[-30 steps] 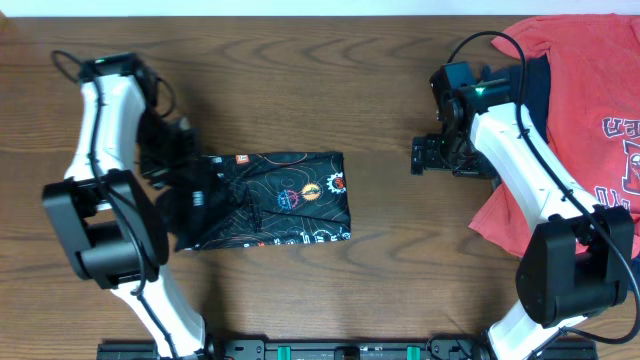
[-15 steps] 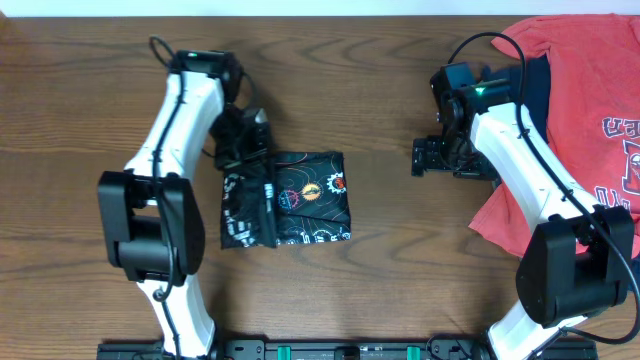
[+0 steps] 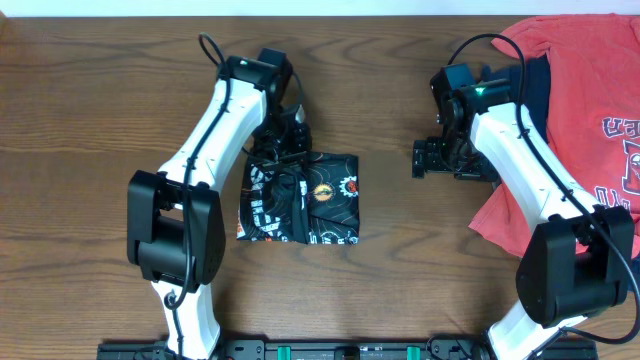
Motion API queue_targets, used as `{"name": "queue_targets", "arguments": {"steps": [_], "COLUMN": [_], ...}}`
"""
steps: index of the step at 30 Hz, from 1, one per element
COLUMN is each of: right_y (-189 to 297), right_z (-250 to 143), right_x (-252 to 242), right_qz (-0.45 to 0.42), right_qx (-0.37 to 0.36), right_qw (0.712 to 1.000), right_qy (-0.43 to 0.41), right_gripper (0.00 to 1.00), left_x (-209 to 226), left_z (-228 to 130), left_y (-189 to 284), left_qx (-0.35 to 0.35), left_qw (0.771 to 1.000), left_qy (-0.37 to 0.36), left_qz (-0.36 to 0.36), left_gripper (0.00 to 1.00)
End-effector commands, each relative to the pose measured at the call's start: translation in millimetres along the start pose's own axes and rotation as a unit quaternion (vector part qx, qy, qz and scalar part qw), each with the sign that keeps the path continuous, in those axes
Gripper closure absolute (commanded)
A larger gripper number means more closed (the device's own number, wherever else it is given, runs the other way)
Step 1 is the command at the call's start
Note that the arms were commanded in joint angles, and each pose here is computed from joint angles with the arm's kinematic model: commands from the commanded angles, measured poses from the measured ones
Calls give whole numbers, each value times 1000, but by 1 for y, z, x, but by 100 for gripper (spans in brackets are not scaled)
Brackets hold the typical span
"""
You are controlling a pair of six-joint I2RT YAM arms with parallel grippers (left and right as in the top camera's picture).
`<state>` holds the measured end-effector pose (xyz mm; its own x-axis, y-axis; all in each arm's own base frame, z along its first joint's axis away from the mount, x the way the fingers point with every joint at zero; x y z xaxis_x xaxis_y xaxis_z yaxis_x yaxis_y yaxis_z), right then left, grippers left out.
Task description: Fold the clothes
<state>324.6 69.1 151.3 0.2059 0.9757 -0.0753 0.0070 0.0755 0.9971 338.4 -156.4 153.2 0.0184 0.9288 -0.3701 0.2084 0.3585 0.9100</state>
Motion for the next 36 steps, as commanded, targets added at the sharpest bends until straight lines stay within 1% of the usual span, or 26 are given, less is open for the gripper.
{"name": "queue_targets", "arguments": {"steps": [1, 5, 6, 7, 9, 11, 12, 13, 14, 15, 18, 21, 22, 24, 25, 27, 31, 34, 36], "right_y": [0, 0, 0, 0, 0, 0, 0, 0, 0, 0, 0, 2, 4, 8, 11, 16, 19, 17, 12], "right_z": [0, 1, 1, 1, 1, 1, 1, 1, 1, 1, -1, -9, -12, -19, -23, -30, -48, -69, -79], "right_x": [-5, -5, -5, -5, -5, -4, -4, -4, -4, -4, 2, 20, 28, 48, 59, 79, 116, 146, 160], "right_qz": [-5, -4, -4, -3, -3, -1, -1, -1, -1, 2, 26, 87, 115, 176, 208, 245, 252, 247, 224], "right_qx": [-1, -2, -2, -3, -3, -3, -3, -3, -3, -2, 8, 28, 35, 43, 45, 44, 28, 20, 11], "right_qw": [1000, 1000, 1000, 1000, 1000, 1000, 1000, 1000, 1000, 1000, 999, 993, 988, 974, 964, 951, 935, 923, 924], "right_qy": [0, 0, 0, 0, 0, 0, 0, 0, 0, 0, 20, 76, 97, 137, 157, 185, 246, 295, 309], "right_gripper": [1, 1, 1, 1, 1, 1, 1, 1, 1, 1, 1, 1, 1, 1, 1, 1, 1, 1, 1], "left_x": [-10, -16, -19, -21, -30, -44, -54, -67, -73, -75, -58, -23, -5, 26, 46, 73, 109, 122, 126], "left_z": [-4, -6, -7, -9, -13, -18, -21, -25, -28, -29, -27, -21, -18, -14, -11, -7, 0, 2, 1], "left_y": [5, 2, 1, 0, -3, -6, -6, -4, -1, 3, 20, 43, 52, 66, 73, 82, 85, 78, 70], "left_qx": [-6, -2, 0, 2, 11, 25, 34, 44, 46, 45, 23, -13, -32, -60, -74, -89, -111, -111, -103], "left_qw": [1000, 1000, 1000, 1000, 1000, 998, 996, 988, 981, 977, 978, 987, 991, 996, 996, 995, 990, 989, 989], "left_qy": [-4, 0, -3, -1, 5, -6, -23, -65, -95, -110, -116, -80, -64, -26, 5, 49, 88, 102, 106], "left_qz": [-8, -7, -6, -5, -16, -52, -83, -132, -163, -178, -175, -135, -110, -64, -41, -17, -5, -7, -7], "left_gripper": [93, 93, 89, 76, 61, 44, 41, 39, 38, 38, 38, 38, 38, 38, 38, 38, 38, 38, 38]}}
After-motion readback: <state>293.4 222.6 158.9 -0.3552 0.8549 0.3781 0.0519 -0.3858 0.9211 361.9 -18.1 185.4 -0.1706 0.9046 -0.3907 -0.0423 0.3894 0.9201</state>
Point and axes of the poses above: each gripper's point midway between its finger pads, its own y axis back along the fingers, its own x axis along the line the jaws close on, z = x × y, the point moved 6 cm from there along y, back along the fingers, and after that the axes turned 5 degrees about -y, right-handed, at the moved point
